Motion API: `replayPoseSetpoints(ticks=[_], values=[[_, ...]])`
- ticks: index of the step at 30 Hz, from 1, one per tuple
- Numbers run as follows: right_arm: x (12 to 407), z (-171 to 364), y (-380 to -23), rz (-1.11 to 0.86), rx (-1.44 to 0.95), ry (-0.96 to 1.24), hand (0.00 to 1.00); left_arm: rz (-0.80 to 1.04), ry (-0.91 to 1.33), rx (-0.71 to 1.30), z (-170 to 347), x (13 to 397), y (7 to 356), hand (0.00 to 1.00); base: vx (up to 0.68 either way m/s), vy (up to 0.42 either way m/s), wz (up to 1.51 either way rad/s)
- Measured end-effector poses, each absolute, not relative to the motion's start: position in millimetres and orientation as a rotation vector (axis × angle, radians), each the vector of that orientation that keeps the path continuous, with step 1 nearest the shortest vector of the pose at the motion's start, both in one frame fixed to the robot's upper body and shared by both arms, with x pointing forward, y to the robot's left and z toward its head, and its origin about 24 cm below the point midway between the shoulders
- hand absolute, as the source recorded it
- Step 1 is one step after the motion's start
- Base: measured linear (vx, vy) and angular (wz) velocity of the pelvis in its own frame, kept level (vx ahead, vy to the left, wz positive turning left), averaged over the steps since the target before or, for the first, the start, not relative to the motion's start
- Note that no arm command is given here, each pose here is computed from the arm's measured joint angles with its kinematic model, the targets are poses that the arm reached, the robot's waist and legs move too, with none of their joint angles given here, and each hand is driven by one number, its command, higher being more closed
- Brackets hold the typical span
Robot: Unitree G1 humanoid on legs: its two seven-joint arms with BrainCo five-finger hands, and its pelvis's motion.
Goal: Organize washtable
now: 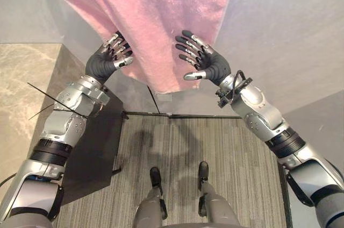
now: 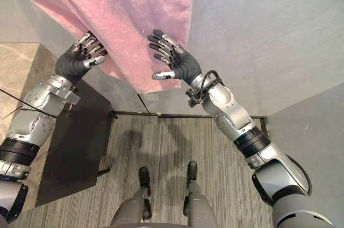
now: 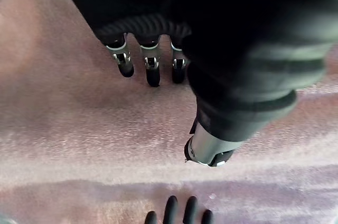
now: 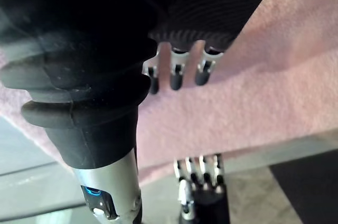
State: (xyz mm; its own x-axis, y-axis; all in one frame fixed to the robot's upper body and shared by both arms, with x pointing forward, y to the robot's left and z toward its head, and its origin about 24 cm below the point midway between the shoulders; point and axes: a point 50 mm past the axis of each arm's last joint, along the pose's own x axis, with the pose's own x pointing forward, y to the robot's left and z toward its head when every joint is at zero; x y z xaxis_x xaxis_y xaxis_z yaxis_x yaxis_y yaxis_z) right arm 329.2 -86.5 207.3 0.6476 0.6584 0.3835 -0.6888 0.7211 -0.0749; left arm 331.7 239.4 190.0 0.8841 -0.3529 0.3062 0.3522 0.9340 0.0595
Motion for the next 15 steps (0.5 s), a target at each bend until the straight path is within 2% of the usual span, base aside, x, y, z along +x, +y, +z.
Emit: replayPoseSetpoints(ticks=[6,12,15], values=[[331.5,209.0,-95.7,0.695,0.087,-0.428,0.00,-0.232,-0.331,-0.051,182.4,334.5,247.6,0.00,0.00,0.011,-0.02],[332.4,192.0,-170.2,0.370,0.215,-0.435,0.00,0.073,-0.336,-0.165,156.5,316.2,296.1,0.00,0.00,0.000,0.00],[326.7,174.7,-191.9,0.269,0.233,-0.400,0.00,0.157,-0.328,-0.198,143.8,306.4,307.7,0.00,0.00,0.000,0.00]])
